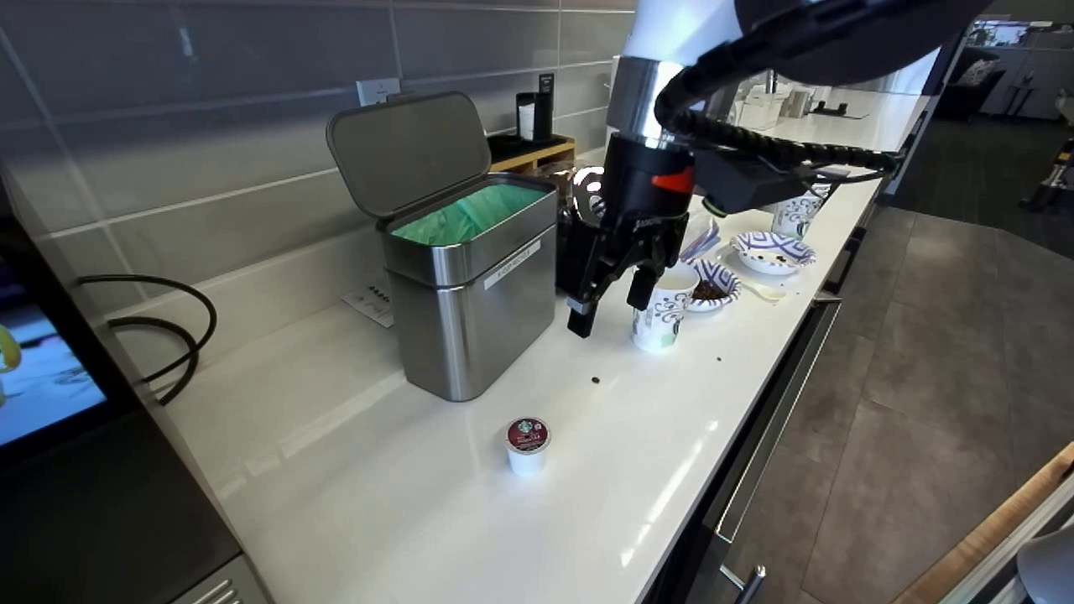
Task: Open the bin and put the white cup item in the bin
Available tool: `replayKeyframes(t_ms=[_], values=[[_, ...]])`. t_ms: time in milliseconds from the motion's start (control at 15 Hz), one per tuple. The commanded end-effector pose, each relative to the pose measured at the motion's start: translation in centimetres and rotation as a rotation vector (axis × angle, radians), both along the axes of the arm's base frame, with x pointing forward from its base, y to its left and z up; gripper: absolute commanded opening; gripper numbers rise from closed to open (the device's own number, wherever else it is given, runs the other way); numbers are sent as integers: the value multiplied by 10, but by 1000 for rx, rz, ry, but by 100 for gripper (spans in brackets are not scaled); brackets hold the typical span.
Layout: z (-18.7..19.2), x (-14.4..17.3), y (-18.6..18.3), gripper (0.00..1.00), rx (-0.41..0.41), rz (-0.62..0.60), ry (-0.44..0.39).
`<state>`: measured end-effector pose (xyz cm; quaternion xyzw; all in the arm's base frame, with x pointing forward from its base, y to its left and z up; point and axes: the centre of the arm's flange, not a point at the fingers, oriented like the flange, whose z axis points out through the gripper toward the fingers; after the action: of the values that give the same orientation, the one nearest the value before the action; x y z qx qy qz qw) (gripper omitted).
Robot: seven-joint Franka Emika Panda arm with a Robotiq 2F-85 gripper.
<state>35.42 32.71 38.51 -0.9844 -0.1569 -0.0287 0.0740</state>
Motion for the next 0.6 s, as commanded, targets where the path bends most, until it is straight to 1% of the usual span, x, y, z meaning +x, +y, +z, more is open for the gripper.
replayKeyframes(t_ms=[0, 333, 533], values=[[-16, 6, 7, 100, -1, 6, 28], [-26, 12, 22, 100, -27, 0, 53], [-33, 12, 34, 100, -39, -4, 54]])
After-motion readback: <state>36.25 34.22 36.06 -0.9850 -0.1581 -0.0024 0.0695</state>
